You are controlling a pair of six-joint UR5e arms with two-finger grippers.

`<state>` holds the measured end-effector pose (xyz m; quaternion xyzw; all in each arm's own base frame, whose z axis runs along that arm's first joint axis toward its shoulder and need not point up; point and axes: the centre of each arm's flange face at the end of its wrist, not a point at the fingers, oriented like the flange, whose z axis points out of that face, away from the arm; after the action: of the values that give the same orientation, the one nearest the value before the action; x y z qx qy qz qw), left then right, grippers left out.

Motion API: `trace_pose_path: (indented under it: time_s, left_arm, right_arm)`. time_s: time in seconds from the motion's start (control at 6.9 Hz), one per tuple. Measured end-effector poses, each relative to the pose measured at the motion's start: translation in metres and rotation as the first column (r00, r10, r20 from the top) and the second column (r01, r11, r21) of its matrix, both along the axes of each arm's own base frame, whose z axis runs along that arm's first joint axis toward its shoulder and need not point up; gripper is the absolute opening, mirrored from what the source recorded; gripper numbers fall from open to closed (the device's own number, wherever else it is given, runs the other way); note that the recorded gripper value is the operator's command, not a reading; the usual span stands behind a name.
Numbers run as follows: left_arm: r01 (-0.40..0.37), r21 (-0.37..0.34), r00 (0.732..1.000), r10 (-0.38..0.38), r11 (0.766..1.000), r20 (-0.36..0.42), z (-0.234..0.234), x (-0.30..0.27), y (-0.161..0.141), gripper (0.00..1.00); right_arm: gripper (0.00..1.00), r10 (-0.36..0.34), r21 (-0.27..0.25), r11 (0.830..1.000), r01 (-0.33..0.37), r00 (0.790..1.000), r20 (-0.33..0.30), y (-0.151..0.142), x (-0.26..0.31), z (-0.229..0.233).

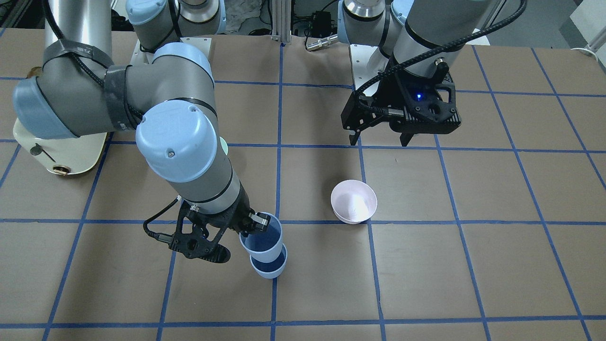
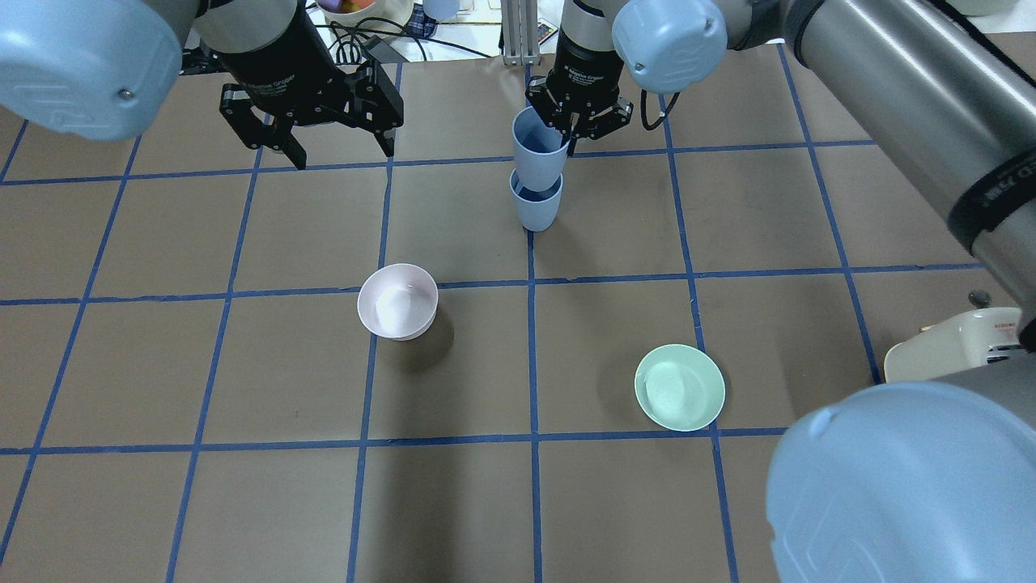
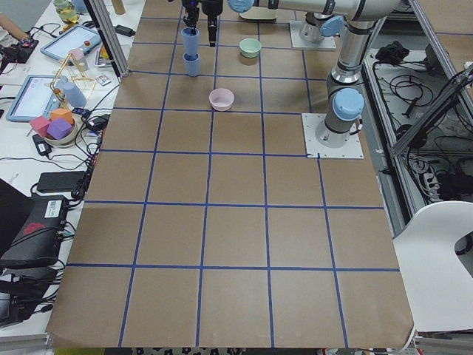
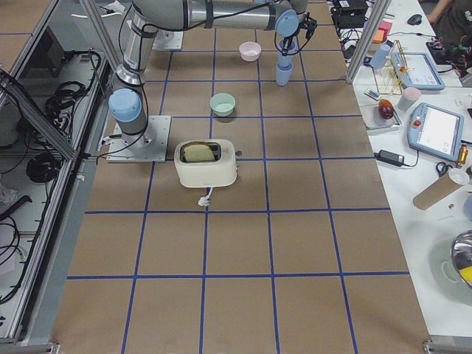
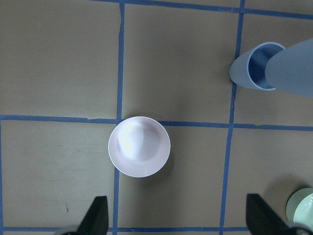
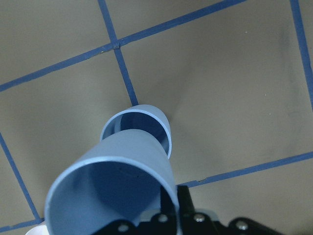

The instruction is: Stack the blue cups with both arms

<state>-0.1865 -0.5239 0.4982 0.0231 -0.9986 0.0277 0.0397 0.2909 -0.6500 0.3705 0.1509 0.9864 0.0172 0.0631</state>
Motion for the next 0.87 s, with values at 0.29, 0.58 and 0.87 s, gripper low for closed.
trace_pose_path:
  time_s: [0.29, 0.58, 0.87]
  left_arm:
    - [0.008, -0.005, 1.000, -0.008, 1.000, 0.005, 0.003, 0.003, 0.013, 1.00]
    - [0.007, -0.014, 1.000, -0.007, 1.000, 0.026, 0.006, 0.008, 0.018, 1.00]
    - [0.003, -0.013, 0.999, -0.003, 1.000, 0.034, 0.003, 0.013, 0.018, 1.00]
  right_arm:
    - [0.00, -0.001, 0.020, 1.000, 0.001, 1.000, 0.000, 0.000, 0.000, -0.006]
    - [0.51, -0.001, 0.031, 1.000, 0.001, 1.000, 0.001, -0.003, 0.002, -0.017]
    - [1.00, 0.000, 0.034, 0.999, 0.000, 1.000, 0.000, -0.006, 0.002, -0.024]
